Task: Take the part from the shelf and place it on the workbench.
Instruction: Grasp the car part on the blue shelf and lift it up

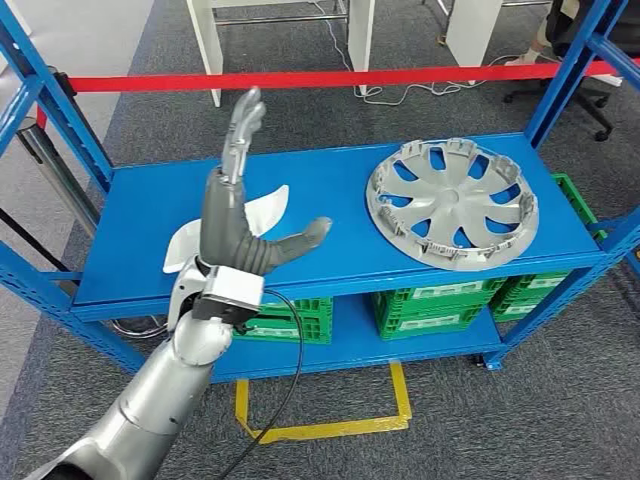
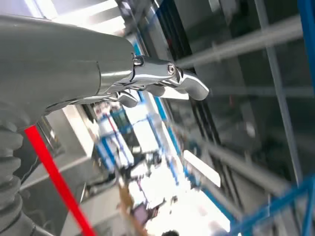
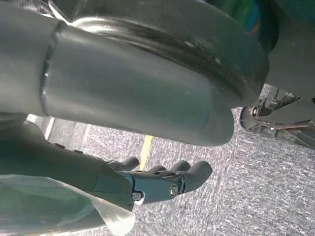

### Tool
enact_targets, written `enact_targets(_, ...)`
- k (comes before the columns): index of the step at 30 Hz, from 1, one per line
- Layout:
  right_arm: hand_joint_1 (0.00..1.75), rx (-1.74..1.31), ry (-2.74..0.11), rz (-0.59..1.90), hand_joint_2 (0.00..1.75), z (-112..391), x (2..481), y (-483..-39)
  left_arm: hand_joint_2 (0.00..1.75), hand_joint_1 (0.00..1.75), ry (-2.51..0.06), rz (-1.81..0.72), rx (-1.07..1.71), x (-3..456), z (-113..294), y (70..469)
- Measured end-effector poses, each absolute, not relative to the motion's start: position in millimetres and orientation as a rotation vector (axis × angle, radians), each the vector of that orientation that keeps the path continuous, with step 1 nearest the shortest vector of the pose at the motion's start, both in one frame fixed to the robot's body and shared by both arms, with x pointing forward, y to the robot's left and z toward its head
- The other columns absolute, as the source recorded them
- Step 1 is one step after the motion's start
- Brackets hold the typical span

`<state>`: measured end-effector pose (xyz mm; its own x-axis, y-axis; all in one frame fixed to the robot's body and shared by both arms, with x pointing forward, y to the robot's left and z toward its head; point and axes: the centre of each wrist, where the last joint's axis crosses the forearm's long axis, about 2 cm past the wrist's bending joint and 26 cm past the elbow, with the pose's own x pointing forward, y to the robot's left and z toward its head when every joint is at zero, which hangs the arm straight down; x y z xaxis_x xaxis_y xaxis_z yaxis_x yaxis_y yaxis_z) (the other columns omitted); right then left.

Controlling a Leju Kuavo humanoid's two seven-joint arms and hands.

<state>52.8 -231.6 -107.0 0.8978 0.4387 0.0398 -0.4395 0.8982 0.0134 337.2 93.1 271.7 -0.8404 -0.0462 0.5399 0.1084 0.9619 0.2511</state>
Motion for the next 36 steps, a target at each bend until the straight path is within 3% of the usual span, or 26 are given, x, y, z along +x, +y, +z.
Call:
enact_targets(7,0.0,0.023,-0.035,0.49,0.0,-107,54,-234,1.75,0.0,-2.462,-0.635,-0.057,352,267,75)
enact_targets(18,0.0,0.03,-0.022,0.513,0.0,-107,54,-236,1.75,0.0,-2.301,-1.055,0.169,377,251,63)
enact_targets(36,0.0,0.04,0.011,0.437,0.0,-108,51,-237,1.75,0.0,-2.202,-1.238,0.239,382,242,45)
